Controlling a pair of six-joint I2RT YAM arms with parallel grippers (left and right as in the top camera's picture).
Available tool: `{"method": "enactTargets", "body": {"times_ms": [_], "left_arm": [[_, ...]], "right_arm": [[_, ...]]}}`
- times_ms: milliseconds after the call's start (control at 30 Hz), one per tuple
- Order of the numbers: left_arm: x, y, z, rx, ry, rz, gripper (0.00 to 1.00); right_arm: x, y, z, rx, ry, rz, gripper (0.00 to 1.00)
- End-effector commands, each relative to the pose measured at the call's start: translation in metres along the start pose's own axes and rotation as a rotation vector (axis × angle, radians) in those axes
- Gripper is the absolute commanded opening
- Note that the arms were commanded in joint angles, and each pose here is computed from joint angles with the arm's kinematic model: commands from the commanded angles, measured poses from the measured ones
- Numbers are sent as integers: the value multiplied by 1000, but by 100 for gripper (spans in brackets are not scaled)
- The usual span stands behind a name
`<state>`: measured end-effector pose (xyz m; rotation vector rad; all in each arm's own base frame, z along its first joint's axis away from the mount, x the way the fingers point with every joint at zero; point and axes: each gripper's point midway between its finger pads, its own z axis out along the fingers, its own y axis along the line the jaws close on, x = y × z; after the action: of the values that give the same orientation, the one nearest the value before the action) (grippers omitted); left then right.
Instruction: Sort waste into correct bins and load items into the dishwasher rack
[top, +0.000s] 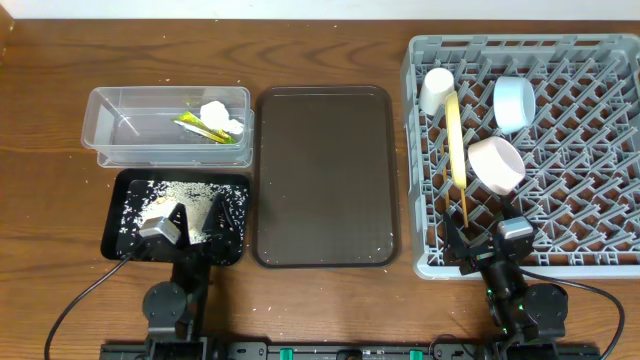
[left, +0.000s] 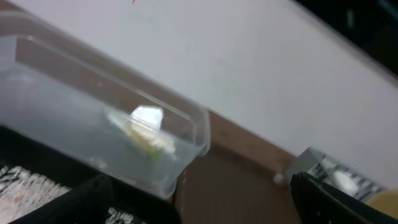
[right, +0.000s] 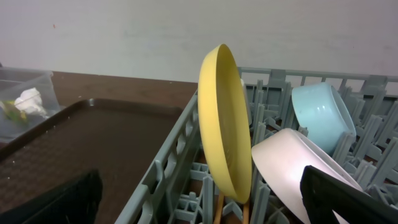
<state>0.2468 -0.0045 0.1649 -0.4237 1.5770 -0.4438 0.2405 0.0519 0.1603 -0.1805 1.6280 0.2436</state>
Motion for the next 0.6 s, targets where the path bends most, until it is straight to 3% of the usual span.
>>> {"method": "enactTargets", "body": {"times_ms": [0, 200, 567], "left_arm": [[12, 6, -1, -18, 46, 115, 94], [23, 15, -2, -40, 98, 377, 94], [23, 15, -2, -39, 100, 392, 94]], "right_arm": [[1, 1, 0, -7, 2, -8, 99], [1, 1, 0, -8, 2, -8, 99], [1, 1, 0, -7, 2, -8, 99]]}}
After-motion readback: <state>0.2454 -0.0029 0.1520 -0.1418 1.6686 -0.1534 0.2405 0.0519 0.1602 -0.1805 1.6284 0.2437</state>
